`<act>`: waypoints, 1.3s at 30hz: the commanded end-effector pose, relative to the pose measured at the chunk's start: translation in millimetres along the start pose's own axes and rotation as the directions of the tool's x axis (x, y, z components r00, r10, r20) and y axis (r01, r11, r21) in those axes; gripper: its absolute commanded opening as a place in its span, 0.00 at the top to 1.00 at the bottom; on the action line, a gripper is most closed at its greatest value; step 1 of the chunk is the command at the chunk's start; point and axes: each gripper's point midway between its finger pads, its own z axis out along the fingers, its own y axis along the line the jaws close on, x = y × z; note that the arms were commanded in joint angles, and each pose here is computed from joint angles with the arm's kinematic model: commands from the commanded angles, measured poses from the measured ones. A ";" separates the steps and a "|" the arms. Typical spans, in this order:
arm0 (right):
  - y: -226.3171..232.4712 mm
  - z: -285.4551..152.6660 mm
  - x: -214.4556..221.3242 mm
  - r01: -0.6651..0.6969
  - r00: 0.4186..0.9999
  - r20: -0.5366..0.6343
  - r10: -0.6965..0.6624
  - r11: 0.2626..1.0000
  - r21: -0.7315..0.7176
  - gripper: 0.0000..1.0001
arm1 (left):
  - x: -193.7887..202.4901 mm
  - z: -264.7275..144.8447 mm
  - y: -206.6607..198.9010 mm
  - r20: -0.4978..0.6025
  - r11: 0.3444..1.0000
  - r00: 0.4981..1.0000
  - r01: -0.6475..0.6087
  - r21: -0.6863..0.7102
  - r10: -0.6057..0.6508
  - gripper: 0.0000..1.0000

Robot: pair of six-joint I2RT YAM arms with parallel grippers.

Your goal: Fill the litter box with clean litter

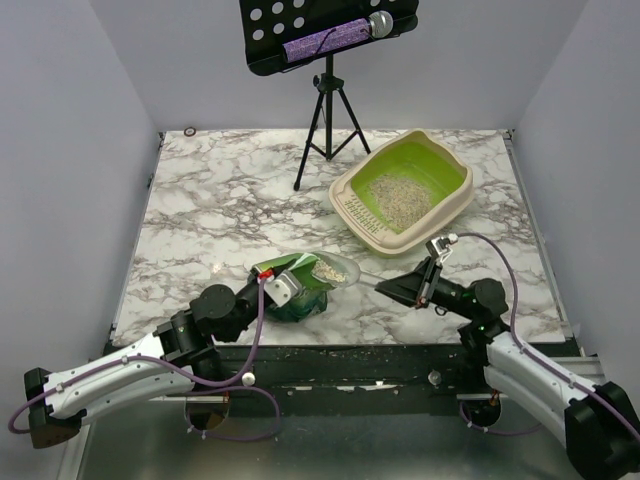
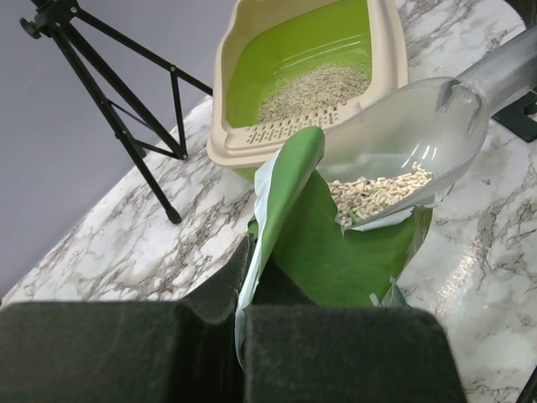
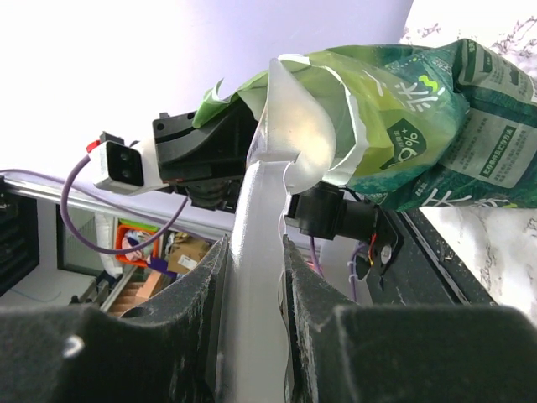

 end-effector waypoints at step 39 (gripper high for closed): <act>0.0 10.1 -194.0 0.148 0.685 0.526 -0.504 0.803 0.578 0.99 | -23.5 -20.3 58.6 0.099 0.955 0.994 0.082 -0.286 -0.055 1.00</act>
